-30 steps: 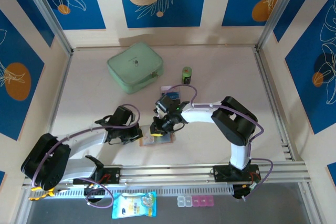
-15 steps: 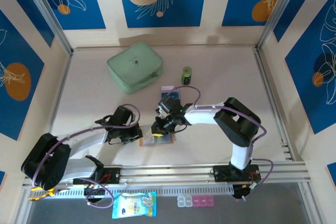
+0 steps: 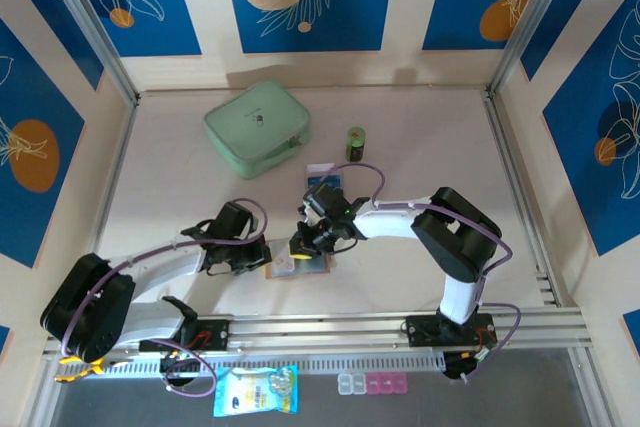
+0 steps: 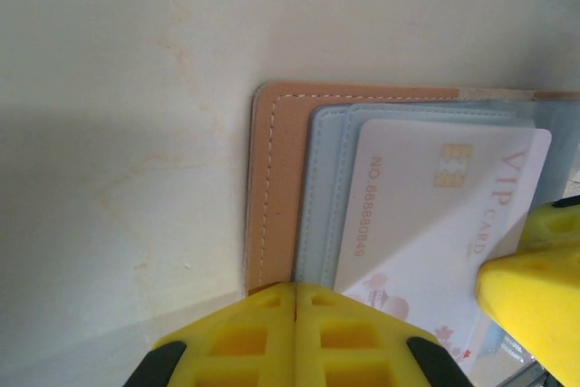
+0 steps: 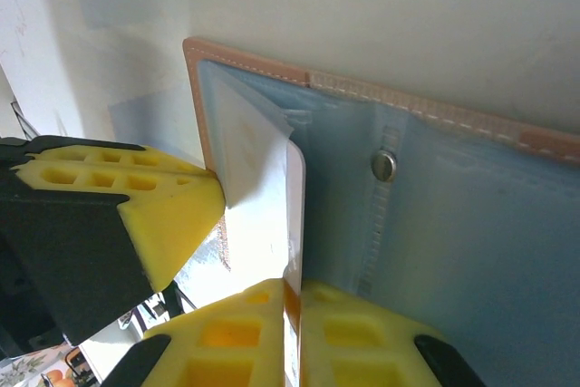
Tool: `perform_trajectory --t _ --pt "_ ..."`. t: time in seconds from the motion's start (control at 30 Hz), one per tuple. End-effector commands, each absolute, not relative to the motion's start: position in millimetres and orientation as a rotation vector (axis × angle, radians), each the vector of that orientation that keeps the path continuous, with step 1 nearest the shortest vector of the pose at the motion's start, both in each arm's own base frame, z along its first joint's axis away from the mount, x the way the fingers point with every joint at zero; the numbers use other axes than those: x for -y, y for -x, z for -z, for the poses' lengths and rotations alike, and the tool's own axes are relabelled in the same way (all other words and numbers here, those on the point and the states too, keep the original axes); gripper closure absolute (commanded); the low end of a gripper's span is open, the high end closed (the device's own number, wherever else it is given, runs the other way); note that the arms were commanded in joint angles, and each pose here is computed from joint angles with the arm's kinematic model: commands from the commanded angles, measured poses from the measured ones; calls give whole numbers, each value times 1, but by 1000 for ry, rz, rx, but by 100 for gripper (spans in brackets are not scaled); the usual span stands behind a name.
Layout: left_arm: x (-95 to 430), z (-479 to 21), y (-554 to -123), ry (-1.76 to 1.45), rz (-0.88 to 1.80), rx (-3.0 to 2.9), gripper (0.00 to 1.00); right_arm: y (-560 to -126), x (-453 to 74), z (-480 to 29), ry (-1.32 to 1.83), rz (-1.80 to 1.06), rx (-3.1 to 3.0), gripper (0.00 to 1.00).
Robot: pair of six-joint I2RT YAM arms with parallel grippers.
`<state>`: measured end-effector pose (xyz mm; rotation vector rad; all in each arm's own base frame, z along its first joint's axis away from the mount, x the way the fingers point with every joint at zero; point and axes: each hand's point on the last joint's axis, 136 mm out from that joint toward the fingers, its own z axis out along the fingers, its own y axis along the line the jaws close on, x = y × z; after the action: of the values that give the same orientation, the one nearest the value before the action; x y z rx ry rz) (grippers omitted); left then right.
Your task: Take the credit cards out of the card holder
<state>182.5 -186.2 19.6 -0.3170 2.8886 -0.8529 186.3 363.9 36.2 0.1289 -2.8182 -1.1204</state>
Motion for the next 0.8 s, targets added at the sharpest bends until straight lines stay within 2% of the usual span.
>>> perform_trajectory --t 0.0,0.43,0.77 --pt "178 -12 -176 333 792 -2940 98 -183 -350 -36 -115 1059 2842 89" --pt "179 -14 -177 335 801 -2932 97 -183 -335 -35 -119 992 2888 89" --pt "200 -51 -192 305 986 -2814 92 -179 -357 -38 -179 1120 2796 89"
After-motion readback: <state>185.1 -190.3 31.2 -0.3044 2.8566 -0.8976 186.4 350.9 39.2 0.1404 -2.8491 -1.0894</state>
